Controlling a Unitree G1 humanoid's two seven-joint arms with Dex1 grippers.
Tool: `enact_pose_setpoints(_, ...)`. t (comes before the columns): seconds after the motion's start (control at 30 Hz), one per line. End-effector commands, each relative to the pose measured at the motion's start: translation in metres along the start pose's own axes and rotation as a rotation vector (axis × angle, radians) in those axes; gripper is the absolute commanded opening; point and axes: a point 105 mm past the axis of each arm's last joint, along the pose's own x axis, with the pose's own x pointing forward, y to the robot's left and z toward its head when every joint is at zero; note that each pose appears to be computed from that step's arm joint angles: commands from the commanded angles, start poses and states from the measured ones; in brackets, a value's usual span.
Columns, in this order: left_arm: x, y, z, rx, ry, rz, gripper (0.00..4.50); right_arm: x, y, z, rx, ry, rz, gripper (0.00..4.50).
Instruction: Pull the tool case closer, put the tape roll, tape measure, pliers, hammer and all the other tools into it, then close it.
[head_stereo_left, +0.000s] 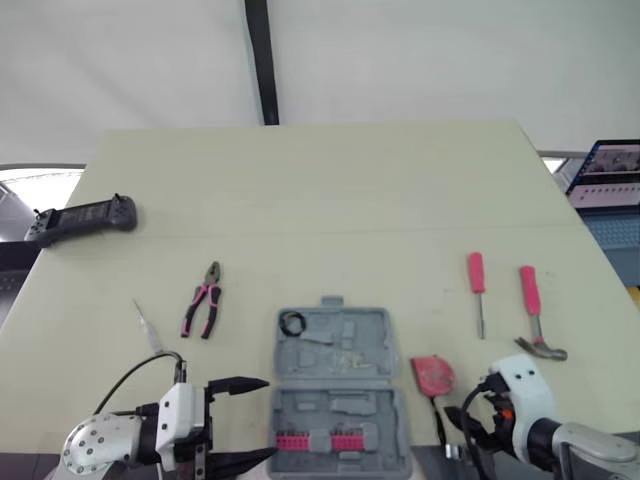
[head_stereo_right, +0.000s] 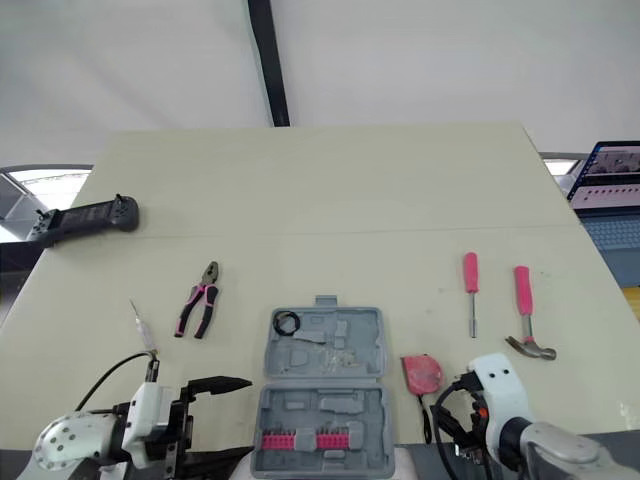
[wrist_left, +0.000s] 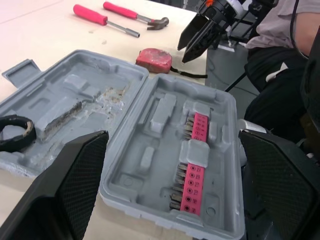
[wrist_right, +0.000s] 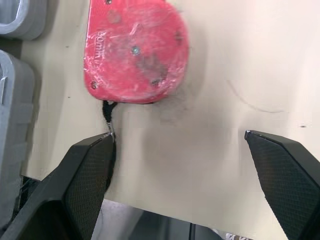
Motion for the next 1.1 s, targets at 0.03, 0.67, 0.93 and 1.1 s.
enact_pose_setpoints(0.03, 0.0, 0.001, 0.019, 0.065, -0.02, -0.034, 4.5, -0.011, -0.007, 0.013, -0.067, -0.027, 0.071, 4.45)
enact_pose_setpoints(0.67, -0.01, -0.012, 0.044, 0.115, 0.004, -0.079, 4.5, -0.004, 0.0, 0.051, -0.91, -0.183, 0.427, 4.45)
enact_pose_setpoints(0.93, -0.019, -0.018, 0.025, 0.102, 0.019, -0.04, 4.5, 0.022, 0.001, 0.059, -1.122, -0.147, 0.506, 4.45)
enact_pose_setpoints(1.1, -0.02, -0.019, 0.023, 0.104, 0.017, -0.02, 4.5, 0.03, -0.003, 0.061, -1.175, -0.131, 0.529, 4.45)
